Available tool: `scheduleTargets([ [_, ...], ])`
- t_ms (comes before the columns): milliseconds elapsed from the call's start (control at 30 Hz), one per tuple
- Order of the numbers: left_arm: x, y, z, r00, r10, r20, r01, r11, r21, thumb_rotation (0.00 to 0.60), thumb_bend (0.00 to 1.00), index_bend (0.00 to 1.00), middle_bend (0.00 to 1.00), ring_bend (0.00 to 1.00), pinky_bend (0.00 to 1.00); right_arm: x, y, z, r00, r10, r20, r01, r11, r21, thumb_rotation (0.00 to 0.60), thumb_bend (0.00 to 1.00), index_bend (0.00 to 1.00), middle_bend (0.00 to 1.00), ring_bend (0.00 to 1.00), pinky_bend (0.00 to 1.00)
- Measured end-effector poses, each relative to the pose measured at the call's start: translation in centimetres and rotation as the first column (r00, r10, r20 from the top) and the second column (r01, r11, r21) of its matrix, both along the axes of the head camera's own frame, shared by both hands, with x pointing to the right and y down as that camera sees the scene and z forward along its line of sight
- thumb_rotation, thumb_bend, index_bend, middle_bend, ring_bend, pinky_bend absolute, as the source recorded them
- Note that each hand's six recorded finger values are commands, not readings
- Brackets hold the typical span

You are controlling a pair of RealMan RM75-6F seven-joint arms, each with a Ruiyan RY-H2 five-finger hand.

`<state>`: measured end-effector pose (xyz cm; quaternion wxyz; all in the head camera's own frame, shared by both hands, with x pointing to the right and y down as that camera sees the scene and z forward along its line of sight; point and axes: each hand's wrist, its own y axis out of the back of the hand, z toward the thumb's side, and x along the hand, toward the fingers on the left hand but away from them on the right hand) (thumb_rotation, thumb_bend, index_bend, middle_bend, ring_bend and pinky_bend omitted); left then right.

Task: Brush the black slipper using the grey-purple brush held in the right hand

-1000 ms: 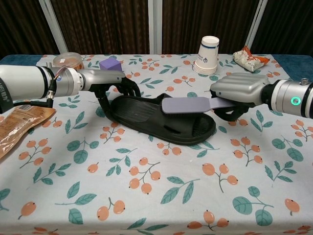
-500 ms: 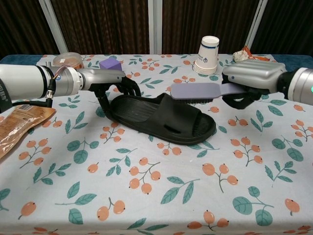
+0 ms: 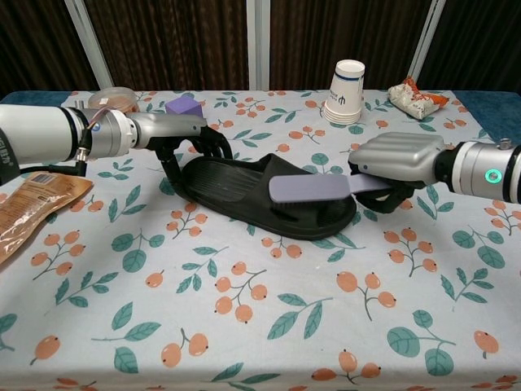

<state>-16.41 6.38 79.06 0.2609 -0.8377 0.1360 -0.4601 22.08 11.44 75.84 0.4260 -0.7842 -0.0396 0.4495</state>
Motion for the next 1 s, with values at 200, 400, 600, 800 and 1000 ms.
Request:
scheduleTargets([
  [200,0.0,0.0,-0.2,1.0,0.002,-0.006,-0.002,1.0,0.008,0.6,0.22,0.35,0.4,0.26,0.2,1.7,0.9,-1.6,1.0,0.007,0.027,-0.007,1.0,-0.01,0.6,0.68,1.0,1.0,1.0,1.0],
  [400,0.1,-0.3,-1.3,0.999,0.001,-0.035,0.0,1.0,0.029,0.6,0.22,0.12,0.19,0.07,0.17,4.0,-1.7,-4.9,0.985,0.135,0.11,-0.141,0.989,0.048,0.6,0.68,1.0,1.0,1.0,1.0],
  [600,-0.7,-1.0,-3.7,0.996,-0.02,-0.087,0.028,0.996,0.08,0.6,0.22,0.11,0.16,0.05,0.15,7.2,-3.6,-4.6,0.964,0.262,0.035,-0.264,0.963,0.055,0.6,0.64,1.0,1.0,1.0,1.0],
  [800,-4.0,-1.7,-7.3,0.985,-0.094,-0.147,0.118,0.979,0.167,0.6,0.22,0.11,0.16,0.05,0.15,9.1,-4.3,-2.0,0.934,0.35,-0.076,-0.348,0.936,0.048,0.6,0.5,1.0,0.88,0.88,0.98],
  [1000,-9.9,-1.4,-10.3,0.963,-0.212,-0.166,0.247,0.939,0.24,0.6,0.21,0.11,0.16,0.05,0.15,7.7,-4.3,0.0,0.921,0.379,-0.087,-0.377,0.925,0.035,0.6,0.4,0.82,0.69,0.67,0.76],
])
